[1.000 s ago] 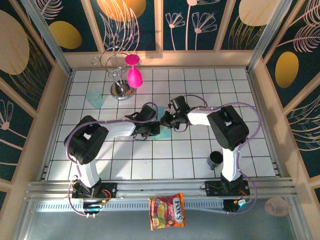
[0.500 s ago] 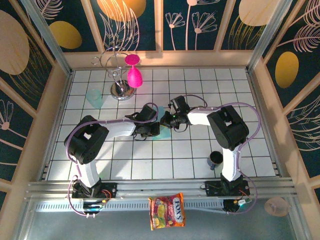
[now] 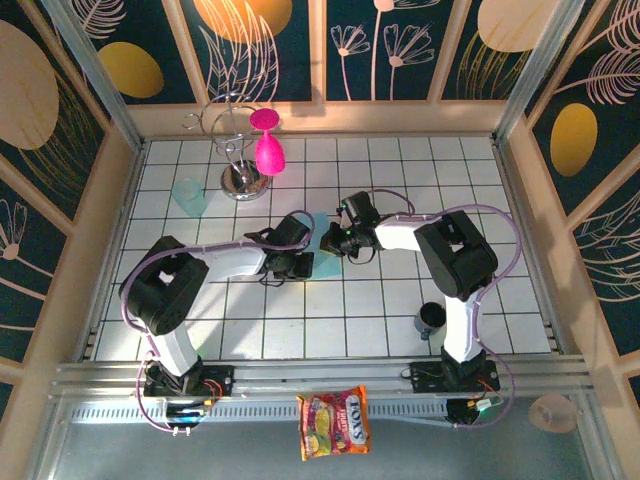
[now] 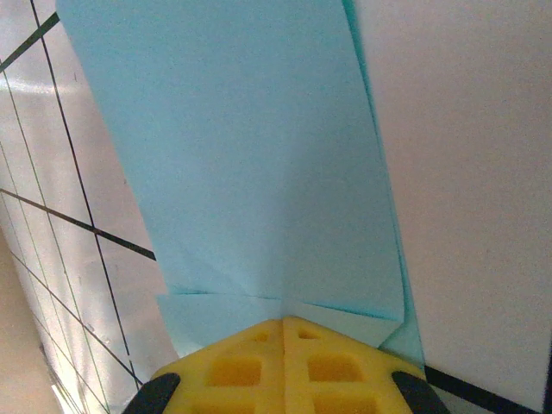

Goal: Fold a paper plane with a square sheet of paper (pick it up from the middle)
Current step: Fold the triangle a second time at the center of the table.

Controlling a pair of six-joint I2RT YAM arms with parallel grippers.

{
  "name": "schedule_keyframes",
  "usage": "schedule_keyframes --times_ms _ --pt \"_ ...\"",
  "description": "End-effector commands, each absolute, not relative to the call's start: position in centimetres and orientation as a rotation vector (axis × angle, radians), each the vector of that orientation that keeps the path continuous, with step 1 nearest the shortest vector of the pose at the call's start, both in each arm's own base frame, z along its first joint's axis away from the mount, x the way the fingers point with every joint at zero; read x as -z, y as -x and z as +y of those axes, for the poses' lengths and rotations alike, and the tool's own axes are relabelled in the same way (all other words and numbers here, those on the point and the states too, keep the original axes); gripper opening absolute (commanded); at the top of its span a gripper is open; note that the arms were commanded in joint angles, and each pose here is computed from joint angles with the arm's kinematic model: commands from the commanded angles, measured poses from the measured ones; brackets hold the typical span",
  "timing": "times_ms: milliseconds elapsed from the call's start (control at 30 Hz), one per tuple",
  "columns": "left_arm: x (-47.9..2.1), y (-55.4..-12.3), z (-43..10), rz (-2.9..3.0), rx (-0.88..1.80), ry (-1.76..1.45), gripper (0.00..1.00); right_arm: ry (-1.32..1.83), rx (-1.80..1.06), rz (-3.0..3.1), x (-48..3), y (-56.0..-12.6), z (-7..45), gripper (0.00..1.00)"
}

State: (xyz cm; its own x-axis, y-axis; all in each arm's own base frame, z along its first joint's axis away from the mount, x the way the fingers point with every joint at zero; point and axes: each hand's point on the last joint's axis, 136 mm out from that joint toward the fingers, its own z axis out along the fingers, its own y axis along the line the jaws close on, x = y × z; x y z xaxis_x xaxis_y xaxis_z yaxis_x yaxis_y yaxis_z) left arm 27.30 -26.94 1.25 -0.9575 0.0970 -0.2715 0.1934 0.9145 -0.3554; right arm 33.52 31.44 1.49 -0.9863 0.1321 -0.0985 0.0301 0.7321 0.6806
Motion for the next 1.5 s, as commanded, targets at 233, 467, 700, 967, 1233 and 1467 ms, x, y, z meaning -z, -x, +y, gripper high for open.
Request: schedule_keyframes --times_ms 233,467,700,967,1233,1467 --pt "-2.7 -24.9 -23.4 2.902 0.362 -0.292 0.00 -0.272 -0.805 2.980 4.8 -31.3 27.4 0.00" --pt "-6.7 -28.6 -27.0 2.681 0.614 -0.132 0.00 -0.276 -0.823 2.971 4.6 -31.4 27.6 0.00" --pt "-4.8 -29.4 -30.3 2.722 0.767 -0.135 0.00 -0.278 -0.835 2.972 4.7 -31.4 27.7 0.00" --pt "-3.3 -29.4 -31.1 2.779 0.764 -0.188 0.00 -0.284 -0.841 2.976 4.7 -31.4 27.7 0.00" --pt "-1.0 -28.3 -29.6 2.864 0.637 -0.251 0.00 -0.287 -0.827 2.984 5.0 -31.2 27.3 0.00" --pt "0.5 -26.2 -27.5 2.931 0.553 -0.307 0.00 -0.293 -0.809 2.992 5.3 -31.1 26.9 0.00"
